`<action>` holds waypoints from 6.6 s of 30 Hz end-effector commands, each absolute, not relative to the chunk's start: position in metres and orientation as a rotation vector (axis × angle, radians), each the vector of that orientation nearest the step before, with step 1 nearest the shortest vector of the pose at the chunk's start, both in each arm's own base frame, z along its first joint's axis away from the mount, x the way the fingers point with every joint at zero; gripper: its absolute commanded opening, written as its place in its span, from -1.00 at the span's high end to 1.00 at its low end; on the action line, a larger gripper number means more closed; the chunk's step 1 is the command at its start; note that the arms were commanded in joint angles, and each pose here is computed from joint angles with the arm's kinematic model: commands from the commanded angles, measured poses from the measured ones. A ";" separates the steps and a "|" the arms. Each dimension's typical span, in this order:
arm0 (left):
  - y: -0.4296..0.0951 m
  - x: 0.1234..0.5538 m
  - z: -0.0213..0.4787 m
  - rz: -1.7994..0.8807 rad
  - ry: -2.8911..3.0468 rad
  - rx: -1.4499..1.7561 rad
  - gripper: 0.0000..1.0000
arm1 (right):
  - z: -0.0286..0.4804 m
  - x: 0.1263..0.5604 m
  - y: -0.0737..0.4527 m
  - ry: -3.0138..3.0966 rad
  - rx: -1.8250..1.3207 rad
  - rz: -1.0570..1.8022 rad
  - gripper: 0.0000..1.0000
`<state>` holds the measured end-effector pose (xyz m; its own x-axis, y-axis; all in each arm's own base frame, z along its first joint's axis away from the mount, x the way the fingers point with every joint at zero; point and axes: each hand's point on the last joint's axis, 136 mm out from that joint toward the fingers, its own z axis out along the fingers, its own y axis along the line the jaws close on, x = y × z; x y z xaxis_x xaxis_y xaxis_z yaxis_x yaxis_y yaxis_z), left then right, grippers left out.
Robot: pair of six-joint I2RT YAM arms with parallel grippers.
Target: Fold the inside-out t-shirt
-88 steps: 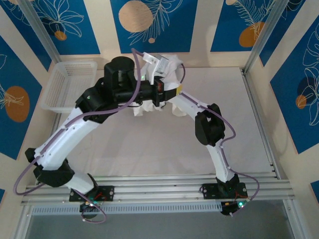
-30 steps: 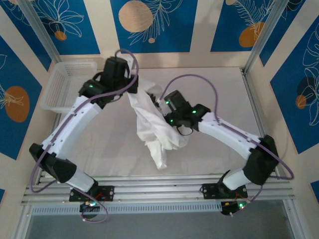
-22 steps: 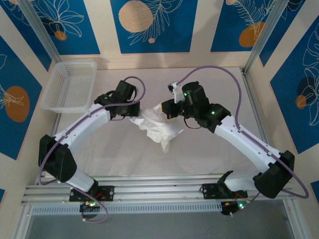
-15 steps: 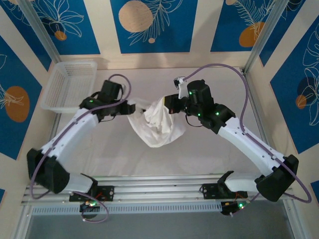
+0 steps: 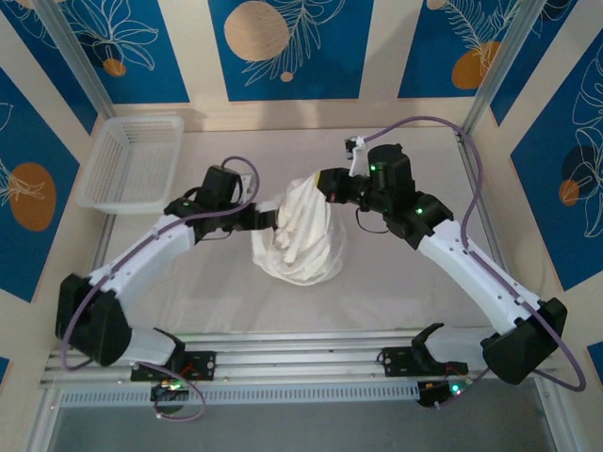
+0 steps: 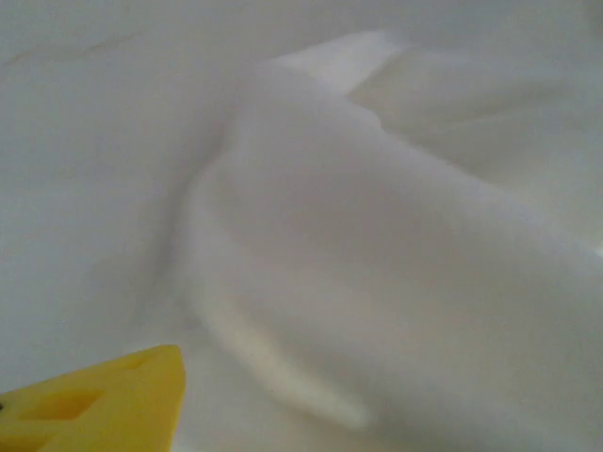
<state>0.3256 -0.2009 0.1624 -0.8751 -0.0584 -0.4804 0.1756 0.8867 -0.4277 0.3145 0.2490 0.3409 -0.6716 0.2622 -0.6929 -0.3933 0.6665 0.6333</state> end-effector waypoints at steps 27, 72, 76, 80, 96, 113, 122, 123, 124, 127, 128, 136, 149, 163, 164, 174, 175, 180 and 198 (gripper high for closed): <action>-0.171 0.300 0.247 -1.024 2.319 0.313 -0.47 | 0.275 0.374 -0.023 2.039 0.794 0.880 1.00; -0.285 0.282 0.302 -1.004 1.955 0.874 -0.91 | 0.467 0.263 0.150 1.821 -0.343 1.390 1.00; -0.304 0.290 0.278 -1.023 1.999 0.917 -0.93 | 0.472 0.255 0.163 1.813 -0.380 1.471 1.00; -0.312 0.310 0.279 -1.013 1.962 0.833 -0.96 | 0.470 0.249 0.178 1.820 -0.444 1.491 1.00; -0.340 0.301 0.267 -1.148 1.934 0.912 1.00 | 0.449 0.267 0.163 1.867 -0.282 1.477 1.00; -0.407 0.323 0.114 -1.128 2.256 1.010 -0.23 | 0.463 0.264 0.168 1.849 -0.308 1.502 1.00; -0.324 0.358 0.251 -1.264 2.019 0.568 1.00 | 0.357 0.301 0.107 2.014 0.059 1.170 1.00; -0.308 0.357 0.261 -1.228 2.007 0.543 1.00 | 0.324 0.307 0.094 2.044 0.154 1.132 1.00; -0.293 0.354 0.271 -1.175 1.983 0.541 1.00 | 0.291 0.313 0.081 2.059 0.259 1.103 1.00; -0.272 0.338 0.271 -1.055 1.990 0.620 1.00 | 0.208 0.312 0.056 2.076 0.548 1.106 0.66; -0.270 0.333 0.267 -1.052 2.011 0.641 1.00 | 0.193 0.309 0.054 2.084 0.612 1.114 0.54; -0.271 0.311 0.247 -1.166 2.075 0.591 1.00 | 0.210 0.288 0.117 2.192 0.246 0.963 -0.01; -0.263 0.295 0.304 -1.163 2.016 0.587 1.00 | 0.137 0.333 0.272 2.077 -0.474 0.435 -0.32; -0.195 0.298 0.334 -0.801 2.001 0.401 1.00 | 0.108 0.371 0.319 2.062 -0.779 0.419 1.00; -0.172 0.307 0.319 -0.699 2.060 0.313 1.00 | 0.121 0.361 0.315 2.055 -0.770 0.472 1.00; -0.094 0.329 0.161 -0.522 2.417 -0.067 1.00 | 0.260 0.260 0.280 1.725 -0.793 1.200 1.00; -0.096 0.329 0.159 -0.543 2.413 -0.069 1.00 | 0.257 0.263 0.277 1.734 -0.769 1.174 1.00; -0.083 0.328 0.161 -0.465 2.405 -0.128 0.79 | 0.183 0.303 0.270 2.087 -0.696 0.821 0.38; -0.125 0.313 0.164 -0.479 2.460 0.127 -0.69 | 0.097 0.295 0.374 2.673 -0.046 1.461 -0.31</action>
<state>0.3115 -0.1251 0.1641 -0.7923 -0.0276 -0.6095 0.2118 0.9244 -0.3171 0.3146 0.3467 0.0770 -0.9767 0.0124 -0.2142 -0.1520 0.6645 0.7317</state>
